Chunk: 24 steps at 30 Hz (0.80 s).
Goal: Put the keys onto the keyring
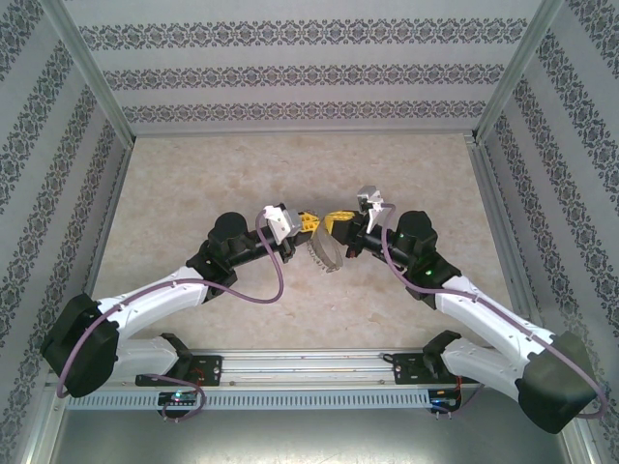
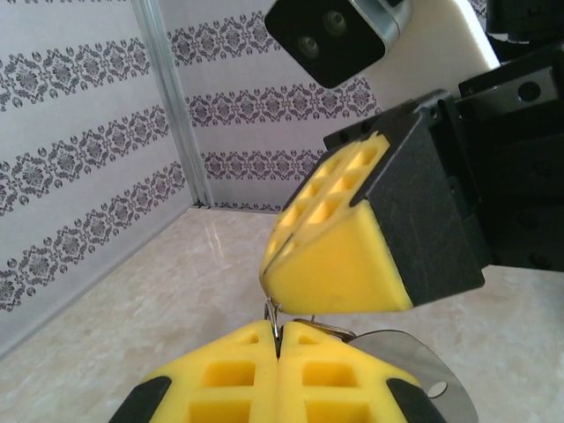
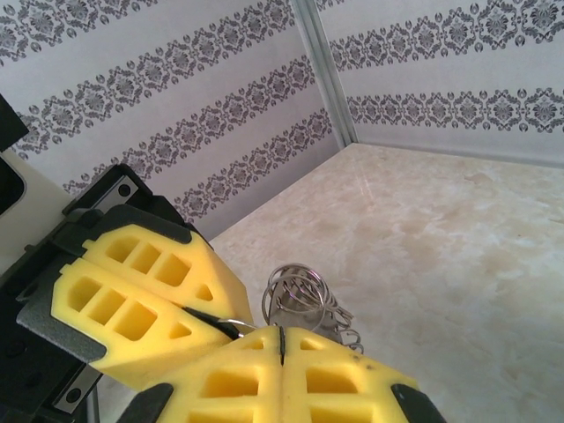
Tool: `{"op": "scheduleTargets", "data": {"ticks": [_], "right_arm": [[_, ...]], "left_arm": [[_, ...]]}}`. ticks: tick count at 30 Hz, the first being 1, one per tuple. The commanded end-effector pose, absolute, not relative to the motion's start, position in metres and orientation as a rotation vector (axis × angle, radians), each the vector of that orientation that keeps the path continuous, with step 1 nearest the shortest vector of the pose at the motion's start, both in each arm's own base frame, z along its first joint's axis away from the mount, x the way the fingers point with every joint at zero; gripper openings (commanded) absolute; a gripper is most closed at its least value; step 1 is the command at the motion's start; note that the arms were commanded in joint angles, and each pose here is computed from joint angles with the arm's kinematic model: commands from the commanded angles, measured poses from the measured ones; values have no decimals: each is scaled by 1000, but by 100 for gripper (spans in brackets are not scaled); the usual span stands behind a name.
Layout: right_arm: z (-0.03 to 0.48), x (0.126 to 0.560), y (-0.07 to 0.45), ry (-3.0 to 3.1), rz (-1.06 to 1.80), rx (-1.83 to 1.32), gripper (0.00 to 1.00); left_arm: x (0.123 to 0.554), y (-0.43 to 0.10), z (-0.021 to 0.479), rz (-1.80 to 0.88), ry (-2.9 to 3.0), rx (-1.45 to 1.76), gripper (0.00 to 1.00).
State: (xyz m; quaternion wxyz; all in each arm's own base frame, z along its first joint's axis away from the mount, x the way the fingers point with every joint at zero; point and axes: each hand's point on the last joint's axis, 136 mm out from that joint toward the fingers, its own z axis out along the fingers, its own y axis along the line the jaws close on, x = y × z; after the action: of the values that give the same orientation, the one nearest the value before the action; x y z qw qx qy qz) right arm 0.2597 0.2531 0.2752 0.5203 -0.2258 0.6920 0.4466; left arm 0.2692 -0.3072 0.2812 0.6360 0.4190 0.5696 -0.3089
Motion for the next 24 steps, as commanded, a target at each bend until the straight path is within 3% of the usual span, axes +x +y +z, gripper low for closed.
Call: {"op": "scheduleTargets", "data": {"ticks": [1,10,12,14,24], "right_arm": [[271,267,247,1664,1061,-511,0],[261,262,252,1715,1141,-532,1],[259,265,246,1725,1136,-503,17],[259,267,237,1729,1127,-459,27],[276,267,219,1687,1153,-385,33]], "left_arm": [[255,-313,310,-763,1169,932,0],[261,-316,310,-785,1166,893,0],[262,-316,311,-794,1165,876,0],[263,-316,310,-799,1167,864,0],[265,-310,313,-861,1165,810,0]]}}
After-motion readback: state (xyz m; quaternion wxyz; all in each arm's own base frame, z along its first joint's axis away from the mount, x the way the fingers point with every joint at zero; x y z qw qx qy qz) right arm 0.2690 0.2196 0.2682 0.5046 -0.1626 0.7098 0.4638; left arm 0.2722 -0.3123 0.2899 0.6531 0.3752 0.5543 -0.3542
